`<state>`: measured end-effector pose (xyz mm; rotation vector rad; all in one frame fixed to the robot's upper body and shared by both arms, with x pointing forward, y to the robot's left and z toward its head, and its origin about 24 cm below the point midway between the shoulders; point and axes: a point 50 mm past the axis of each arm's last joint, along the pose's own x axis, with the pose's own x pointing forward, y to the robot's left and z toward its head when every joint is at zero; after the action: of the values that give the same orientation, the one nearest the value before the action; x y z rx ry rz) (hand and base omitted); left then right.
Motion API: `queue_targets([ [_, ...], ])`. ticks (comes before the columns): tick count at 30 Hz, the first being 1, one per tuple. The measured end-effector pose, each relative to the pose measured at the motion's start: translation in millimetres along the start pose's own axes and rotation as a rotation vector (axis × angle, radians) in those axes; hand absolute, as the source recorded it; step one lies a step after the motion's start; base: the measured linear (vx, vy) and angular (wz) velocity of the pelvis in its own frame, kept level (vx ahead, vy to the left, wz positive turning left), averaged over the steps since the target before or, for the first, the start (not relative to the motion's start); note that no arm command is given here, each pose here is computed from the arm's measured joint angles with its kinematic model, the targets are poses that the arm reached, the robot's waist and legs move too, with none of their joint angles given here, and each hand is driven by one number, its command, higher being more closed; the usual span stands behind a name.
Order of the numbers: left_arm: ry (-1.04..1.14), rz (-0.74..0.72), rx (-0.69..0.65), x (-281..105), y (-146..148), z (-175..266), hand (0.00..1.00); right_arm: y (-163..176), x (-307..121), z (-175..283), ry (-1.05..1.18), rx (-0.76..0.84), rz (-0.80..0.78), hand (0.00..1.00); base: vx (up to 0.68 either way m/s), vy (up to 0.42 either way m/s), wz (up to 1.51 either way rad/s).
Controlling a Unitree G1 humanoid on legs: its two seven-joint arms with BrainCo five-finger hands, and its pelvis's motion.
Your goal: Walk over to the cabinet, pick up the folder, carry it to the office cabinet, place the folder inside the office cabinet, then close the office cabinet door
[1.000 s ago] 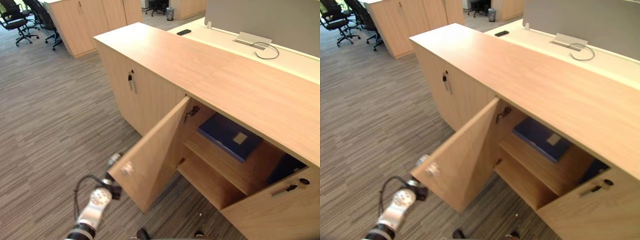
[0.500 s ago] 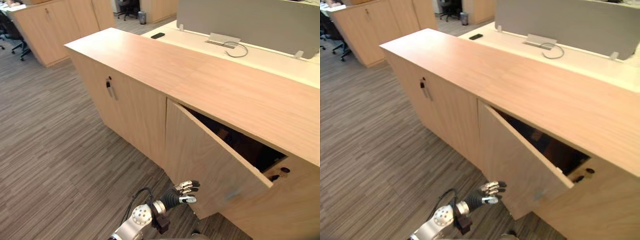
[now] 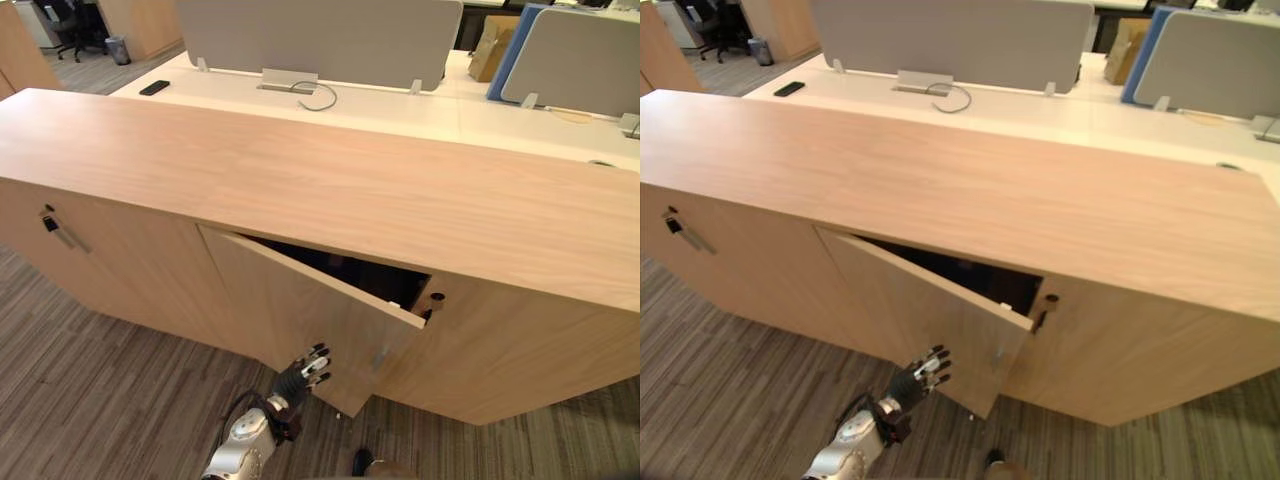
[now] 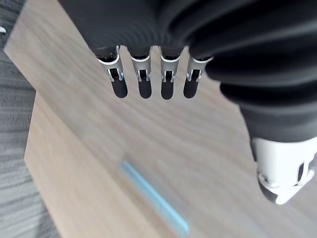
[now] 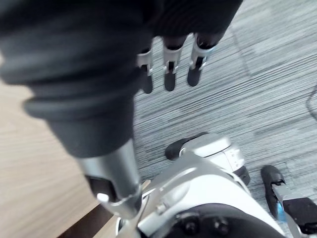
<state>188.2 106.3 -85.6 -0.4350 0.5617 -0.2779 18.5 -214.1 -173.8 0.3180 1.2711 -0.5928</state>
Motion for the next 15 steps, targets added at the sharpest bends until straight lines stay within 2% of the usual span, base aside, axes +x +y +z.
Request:
queue_targets([
  [2,0.027,0.135,-0.006,-4,16,-10,0.0,-2,0,-2,0.006,0.035,-0.014,0.0,0.19,-0.206,-0.86],
  [3,0.046,0.254,0.045,-8,29,-16,0.0,-3,0,-1,-0.004,0.049,-0.029,0.0,0.14,-0.122,-0.69],
  [7,0.116,0.415,0.113,-16,46,-33,0.0,-1,1,10,-0.048,0.069,-0.054,0.0,0.09,-0.018,-0.88],
  [12,0.271,0.598,0.022,-51,81,-69,0.0,-1,1,14,-0.068,0.087,-0.051,0.0,0.01,0.231,-0.82],
  [15,0.299,0.628,0.03,-62,88,-74,0.0,-1,0,10,-0.069,0.094,-0.044,0.0,0.07,0.291,-0.34],
])
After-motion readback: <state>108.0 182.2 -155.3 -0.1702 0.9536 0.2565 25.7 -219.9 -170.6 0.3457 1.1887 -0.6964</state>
